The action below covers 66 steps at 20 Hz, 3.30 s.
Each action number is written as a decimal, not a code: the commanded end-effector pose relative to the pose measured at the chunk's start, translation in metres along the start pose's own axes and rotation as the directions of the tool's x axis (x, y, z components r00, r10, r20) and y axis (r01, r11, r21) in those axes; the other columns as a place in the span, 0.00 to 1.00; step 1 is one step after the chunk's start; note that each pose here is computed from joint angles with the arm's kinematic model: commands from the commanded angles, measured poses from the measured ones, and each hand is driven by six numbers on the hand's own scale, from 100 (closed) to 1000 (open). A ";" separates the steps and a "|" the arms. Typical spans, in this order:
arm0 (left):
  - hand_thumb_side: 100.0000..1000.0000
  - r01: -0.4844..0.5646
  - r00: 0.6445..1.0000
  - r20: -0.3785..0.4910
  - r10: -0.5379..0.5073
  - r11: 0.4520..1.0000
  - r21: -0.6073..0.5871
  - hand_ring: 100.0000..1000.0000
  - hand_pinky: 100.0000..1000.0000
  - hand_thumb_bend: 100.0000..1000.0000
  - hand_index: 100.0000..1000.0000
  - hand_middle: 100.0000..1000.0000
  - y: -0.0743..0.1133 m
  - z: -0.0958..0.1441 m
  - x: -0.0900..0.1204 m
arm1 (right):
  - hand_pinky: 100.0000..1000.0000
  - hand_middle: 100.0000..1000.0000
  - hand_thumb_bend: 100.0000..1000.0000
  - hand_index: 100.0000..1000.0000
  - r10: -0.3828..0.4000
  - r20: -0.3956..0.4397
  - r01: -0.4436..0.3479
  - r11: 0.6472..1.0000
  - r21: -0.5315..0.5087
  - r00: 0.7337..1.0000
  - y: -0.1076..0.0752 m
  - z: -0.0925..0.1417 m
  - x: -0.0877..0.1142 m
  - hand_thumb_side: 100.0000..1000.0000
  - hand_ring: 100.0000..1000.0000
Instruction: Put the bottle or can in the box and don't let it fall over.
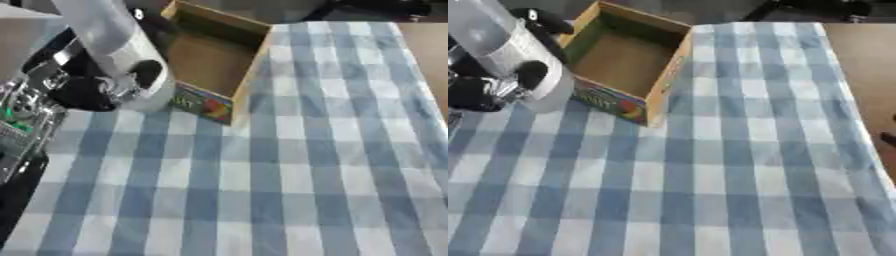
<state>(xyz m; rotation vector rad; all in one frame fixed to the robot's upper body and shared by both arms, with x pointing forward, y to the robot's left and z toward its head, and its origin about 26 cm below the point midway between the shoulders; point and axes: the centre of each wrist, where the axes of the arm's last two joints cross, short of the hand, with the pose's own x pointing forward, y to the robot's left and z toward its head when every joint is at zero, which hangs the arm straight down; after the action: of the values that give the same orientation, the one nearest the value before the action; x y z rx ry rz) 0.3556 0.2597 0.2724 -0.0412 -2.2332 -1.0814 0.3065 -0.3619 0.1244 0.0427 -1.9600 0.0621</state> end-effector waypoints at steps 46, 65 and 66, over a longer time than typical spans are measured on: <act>0.44 0.293 0.926 -0.312 -0.213 0.926 0.237 0.67 1.00 0.37 0.99 0.85 0.051 -0.025 -0.089 | 0.85 1.00 0.00 1.00 0.002 0.014 -0.003 0.998 0.066 1.000 0.008 -0.013 0.006 0.71 1.00; 0.54 0.174 0.955 -0.285 -0.077 0.926 0.335 0.63 1.00 0.18 1.00 0.84 0.050 0.068 -0.039 | 0.85 1.00 0.00 0.99 0.038 0.071 -0.041 0.999 0.035 0.997 -0.003 -0.010 0.018 0.64 1.00; 0.55 0.164 0.957 -0.282 -0.065 0.924 0.345 0.63 1.00 0.16 1.00 0.84 0.048 0.073 -0.036 | 0.85 1.00 0.00 0.99 0.043 0.079 -0.046 0.998 0.031 0.996 -0.004 -0.010 0.019 0.63 1.00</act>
<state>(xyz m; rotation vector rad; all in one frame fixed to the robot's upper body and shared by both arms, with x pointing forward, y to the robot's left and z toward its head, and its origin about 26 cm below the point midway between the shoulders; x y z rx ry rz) 0.3673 0.3477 0.2298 0.3479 -2.1206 -0.6549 0.3108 -0.3585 0.1307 0.0586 -1.9947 0.0912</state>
